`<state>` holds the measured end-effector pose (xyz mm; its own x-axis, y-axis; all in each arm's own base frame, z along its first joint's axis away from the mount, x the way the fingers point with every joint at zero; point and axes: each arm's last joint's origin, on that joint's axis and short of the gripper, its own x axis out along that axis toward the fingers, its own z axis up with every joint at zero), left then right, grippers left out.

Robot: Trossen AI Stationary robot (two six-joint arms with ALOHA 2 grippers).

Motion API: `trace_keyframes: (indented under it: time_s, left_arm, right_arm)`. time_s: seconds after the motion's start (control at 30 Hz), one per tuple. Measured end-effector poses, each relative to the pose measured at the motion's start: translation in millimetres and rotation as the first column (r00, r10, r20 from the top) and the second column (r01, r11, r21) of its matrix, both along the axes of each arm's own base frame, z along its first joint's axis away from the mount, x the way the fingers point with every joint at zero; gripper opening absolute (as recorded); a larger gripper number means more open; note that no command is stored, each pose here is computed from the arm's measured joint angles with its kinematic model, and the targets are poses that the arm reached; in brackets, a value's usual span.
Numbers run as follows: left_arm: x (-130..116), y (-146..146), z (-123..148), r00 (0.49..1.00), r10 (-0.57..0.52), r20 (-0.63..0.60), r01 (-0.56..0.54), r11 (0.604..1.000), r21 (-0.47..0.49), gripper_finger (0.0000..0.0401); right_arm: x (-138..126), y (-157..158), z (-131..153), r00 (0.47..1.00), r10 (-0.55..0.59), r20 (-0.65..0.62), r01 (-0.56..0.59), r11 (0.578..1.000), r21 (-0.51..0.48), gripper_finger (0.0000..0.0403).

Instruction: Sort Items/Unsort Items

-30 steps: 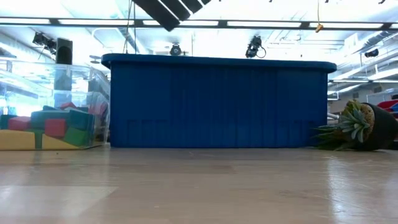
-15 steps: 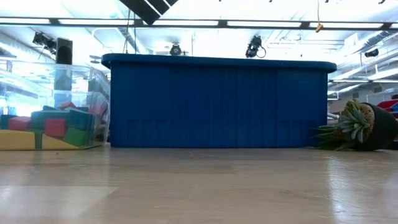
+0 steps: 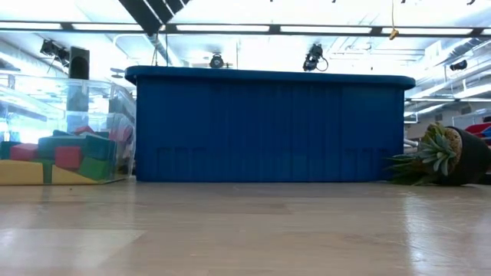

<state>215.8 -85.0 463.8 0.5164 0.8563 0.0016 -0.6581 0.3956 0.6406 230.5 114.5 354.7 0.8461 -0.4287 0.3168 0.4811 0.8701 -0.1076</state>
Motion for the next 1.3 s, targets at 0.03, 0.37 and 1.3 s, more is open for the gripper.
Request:
trace_keyframes:
  time_s: [0.03,0.37,1.3]
  left_arm:
    - [-4.0,6.3,3.8,1.000,-0.013,0.005,0.013,1.000,-0.001,0.0013]
    - [-31.8,35.5,10.4,0.989,-0.078,0.124,0.088,0.993,-0.084,0.0013]
    - [-36.8,36.7,-17.4,0.983,-0.146,0.110,0.167,0.962,-0.217,0.0015]
  right_arm:
    - [3.5,-5.2,-1.6,0.997,-0.059,-0.055,0.055,0.996,-0.071,0.0137]
    - [45.1,-76.6,-3.9,0.783,-0.272,-0.559,0.117,0.947,-0.298,0.0177]
    - [17.4,-137.1,-29.4,0.433,0.229,-0.872,0.103,0.948,0.301,0.0165]
